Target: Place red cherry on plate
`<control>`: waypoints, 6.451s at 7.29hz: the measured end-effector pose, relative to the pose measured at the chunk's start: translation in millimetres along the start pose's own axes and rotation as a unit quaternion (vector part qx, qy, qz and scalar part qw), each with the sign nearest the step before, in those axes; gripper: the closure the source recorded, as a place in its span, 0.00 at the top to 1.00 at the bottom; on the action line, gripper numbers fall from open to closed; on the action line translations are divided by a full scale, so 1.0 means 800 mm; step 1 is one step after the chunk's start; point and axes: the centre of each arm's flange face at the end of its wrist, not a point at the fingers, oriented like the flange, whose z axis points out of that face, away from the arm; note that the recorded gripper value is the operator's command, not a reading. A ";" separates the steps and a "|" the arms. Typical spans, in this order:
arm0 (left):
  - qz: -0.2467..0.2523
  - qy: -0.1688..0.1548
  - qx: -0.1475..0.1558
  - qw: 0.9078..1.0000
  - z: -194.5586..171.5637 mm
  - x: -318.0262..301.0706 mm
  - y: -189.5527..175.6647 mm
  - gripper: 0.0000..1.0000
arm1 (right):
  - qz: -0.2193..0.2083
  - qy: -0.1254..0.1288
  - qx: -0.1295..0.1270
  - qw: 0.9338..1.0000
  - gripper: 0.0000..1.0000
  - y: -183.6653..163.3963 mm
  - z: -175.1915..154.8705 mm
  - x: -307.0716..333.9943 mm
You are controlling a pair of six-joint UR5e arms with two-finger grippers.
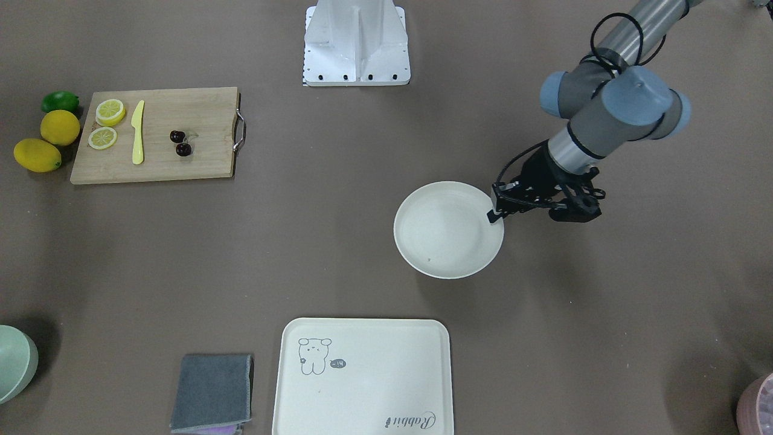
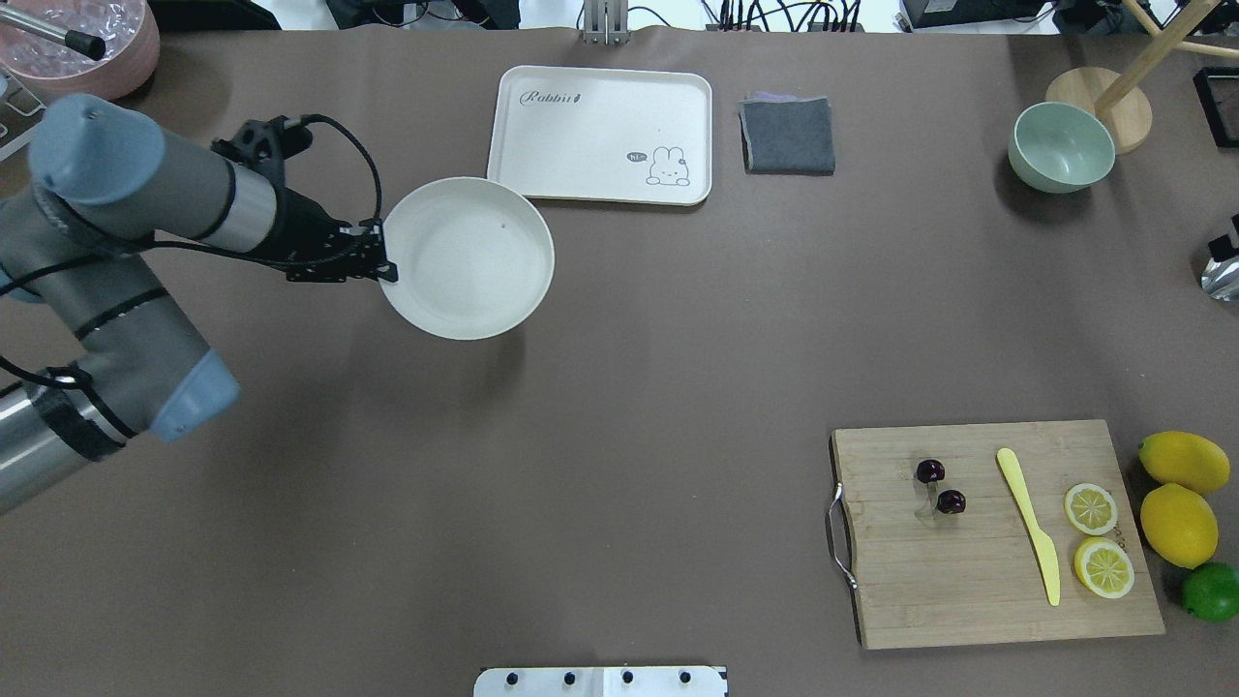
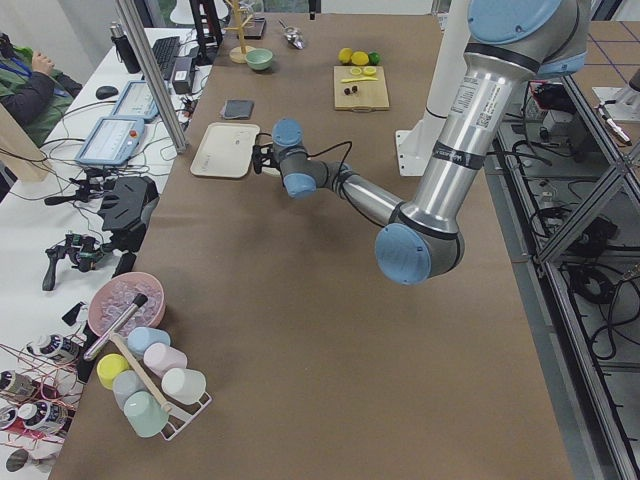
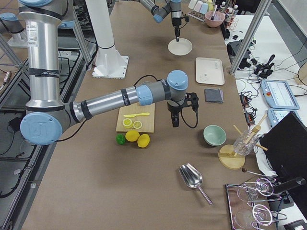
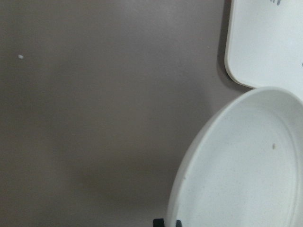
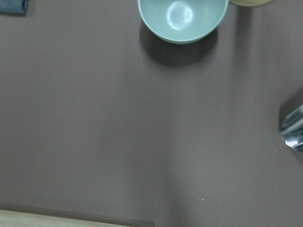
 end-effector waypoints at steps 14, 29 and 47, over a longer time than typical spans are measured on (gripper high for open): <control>0.042 -0.014 0.097 0.994 0.075 0.084 0.092 0.98 | -0.033 -0.005 -0.024 0.999 1.00 0.110 0.196 -0.303; 0.080 -0.048 0.115 0.989 0.061 0.088 0.056 0.98 | -0.066 -0.039 -0.031 0.997 0.00 0.173 0.206 -0.281; 0.165 -0.149 0.148 0.964 0.015 -0.065 -0.049 0.98 | -0.073 0.010 0.032 0.997 1.00 0.068 0.317 -0.737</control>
